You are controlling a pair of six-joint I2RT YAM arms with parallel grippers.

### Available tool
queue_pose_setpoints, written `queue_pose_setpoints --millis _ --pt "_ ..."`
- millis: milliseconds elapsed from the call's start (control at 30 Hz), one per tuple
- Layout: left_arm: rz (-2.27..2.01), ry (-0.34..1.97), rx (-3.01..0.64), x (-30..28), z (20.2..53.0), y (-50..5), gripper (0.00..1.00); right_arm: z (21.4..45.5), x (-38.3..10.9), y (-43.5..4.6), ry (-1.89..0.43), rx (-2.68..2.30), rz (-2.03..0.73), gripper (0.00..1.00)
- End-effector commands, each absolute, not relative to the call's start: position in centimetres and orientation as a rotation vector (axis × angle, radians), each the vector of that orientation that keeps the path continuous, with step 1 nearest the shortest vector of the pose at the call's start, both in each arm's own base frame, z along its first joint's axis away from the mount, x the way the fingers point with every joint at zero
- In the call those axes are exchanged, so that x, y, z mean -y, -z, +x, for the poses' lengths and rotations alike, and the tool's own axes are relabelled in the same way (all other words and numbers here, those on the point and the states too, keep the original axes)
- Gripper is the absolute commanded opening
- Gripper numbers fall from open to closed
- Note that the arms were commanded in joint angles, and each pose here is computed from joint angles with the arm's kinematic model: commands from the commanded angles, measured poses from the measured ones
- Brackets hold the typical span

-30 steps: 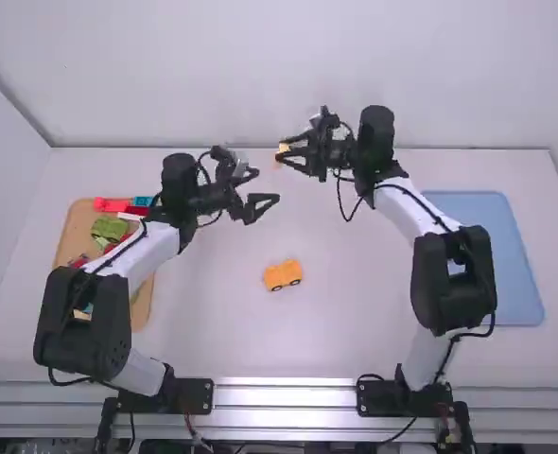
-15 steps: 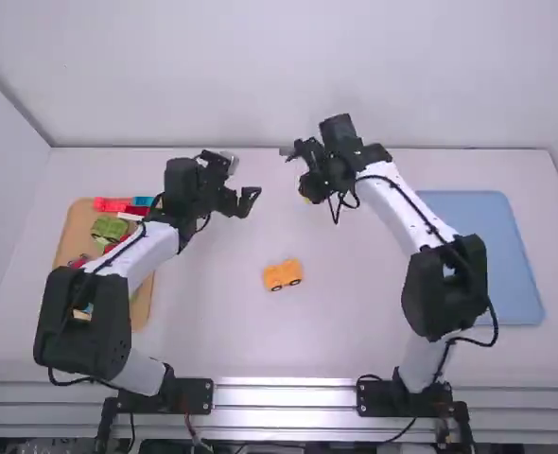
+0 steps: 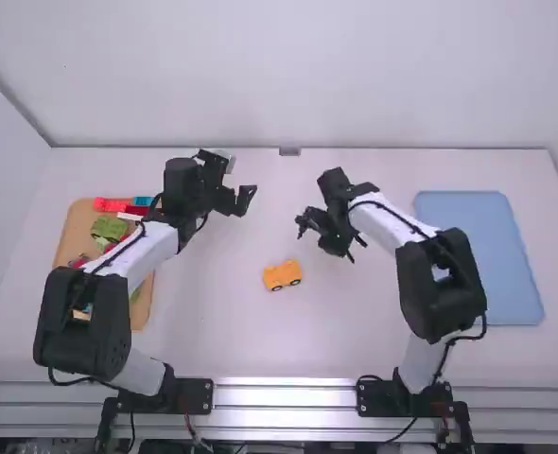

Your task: Assemble lego blocks to make yellow taxi

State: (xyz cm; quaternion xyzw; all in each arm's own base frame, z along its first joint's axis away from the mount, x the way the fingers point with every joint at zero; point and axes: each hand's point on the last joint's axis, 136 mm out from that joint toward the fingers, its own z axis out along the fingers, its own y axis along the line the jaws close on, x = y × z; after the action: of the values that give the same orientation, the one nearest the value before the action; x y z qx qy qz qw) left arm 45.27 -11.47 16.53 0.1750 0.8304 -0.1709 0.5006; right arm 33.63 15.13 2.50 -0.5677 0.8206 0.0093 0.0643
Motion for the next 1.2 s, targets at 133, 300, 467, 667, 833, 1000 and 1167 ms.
queue_pose_setpoints --millis 133,300,467,667,833,1000,1167 --pt "0.43 0.405 -2.016 11.4 45.1 -16.1 0.99 31.5 -16.6 -2.0 -0.012 -2.293 -1.986 0.01" --pt "0.429 0.408 -2.034 11.3 44.9 -15.8 0.99 31.1 -17.2 -1.2 -0.021 -2.236 -2.026 0.03" --pt "0.429 0.41 -2.042 11.3 44.8 -15.6 0.99 30.8 -17.4 -0.2 -0.065 -2.24 -2.023 0.13" --pt "0.429 0.409 -2.042 11.3 44.8 -15.6 0.99 30.4 -17.7 0.6 -0.078 -2.245 -2.052 0.18" --pt "0.428 0.409 -2.042 11.3 44.8 -15.6 0.99 30.0 -17.6 1.6 -0.092 -2.268 -2.068 0.22" --pt "0.429 0.409 -2.042 11.4 44.8 -15.6 0.99 29.9 -17.4 1.8 -0.09 -2.278 -2.077 0.42" --pt "0.429 0.409 -2.042 11.3 44.8 -15.6 0.99 30.2 -17.2 1.2 -0.031 -2.271 -2.085 0.98"
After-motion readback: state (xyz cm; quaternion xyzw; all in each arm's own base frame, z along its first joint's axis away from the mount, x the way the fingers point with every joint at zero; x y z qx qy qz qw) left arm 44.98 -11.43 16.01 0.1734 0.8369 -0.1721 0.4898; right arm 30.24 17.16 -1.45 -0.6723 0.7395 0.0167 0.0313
